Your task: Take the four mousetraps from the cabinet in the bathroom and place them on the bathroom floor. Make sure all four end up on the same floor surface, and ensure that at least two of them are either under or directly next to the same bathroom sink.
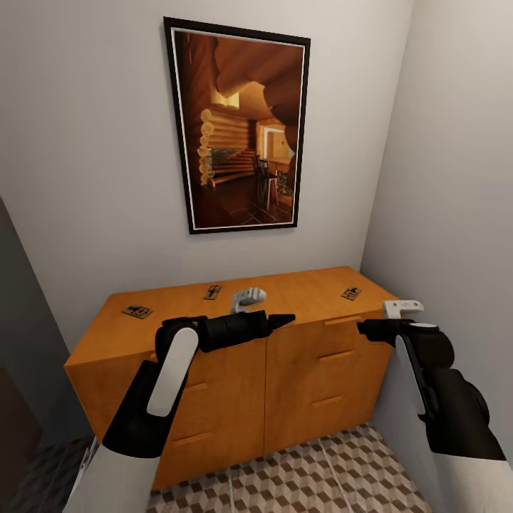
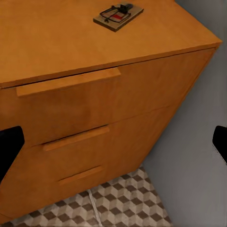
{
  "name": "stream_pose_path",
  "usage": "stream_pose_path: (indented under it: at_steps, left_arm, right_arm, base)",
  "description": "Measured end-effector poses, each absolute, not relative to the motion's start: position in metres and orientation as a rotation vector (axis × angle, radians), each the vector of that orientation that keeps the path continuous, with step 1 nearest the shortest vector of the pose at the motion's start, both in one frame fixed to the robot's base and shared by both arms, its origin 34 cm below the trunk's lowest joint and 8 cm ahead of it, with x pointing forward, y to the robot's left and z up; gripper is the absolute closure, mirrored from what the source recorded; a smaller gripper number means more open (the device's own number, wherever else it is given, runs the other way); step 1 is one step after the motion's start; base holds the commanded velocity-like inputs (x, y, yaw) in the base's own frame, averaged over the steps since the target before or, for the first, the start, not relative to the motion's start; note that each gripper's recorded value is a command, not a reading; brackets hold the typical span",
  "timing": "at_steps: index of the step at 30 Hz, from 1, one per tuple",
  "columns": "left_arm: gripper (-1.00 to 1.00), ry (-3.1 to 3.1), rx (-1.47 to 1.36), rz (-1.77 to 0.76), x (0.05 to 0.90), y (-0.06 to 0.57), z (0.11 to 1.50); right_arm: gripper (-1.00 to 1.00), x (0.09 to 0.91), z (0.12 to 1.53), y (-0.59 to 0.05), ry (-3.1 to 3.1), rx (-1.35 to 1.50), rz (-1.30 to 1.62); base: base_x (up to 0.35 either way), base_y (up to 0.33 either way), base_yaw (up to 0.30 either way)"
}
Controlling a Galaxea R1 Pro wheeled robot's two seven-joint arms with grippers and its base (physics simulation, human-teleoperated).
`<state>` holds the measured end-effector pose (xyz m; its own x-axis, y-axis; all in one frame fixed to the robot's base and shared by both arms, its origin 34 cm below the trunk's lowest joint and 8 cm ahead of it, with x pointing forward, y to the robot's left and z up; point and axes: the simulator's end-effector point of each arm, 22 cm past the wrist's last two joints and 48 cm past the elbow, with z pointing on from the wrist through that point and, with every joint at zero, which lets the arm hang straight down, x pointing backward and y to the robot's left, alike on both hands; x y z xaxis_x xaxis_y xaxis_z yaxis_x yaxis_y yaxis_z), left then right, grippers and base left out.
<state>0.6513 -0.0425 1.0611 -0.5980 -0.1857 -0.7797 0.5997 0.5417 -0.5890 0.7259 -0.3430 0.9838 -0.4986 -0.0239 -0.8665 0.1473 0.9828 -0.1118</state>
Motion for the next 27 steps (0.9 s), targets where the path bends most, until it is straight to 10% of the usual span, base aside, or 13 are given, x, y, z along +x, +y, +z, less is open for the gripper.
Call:
stream_pose_path:
  at_steps: [27]
  left_arm:
    - [-1.0, 1.889, 0.34, -1.106, 0.666, -0.025, 1.08]
  right_arm:
    - [-1.0, 0.769, 1.128, -0.342, 1.844, 0.107, -0.191]
  base:
    - [0.0, 0.0, 0.0]
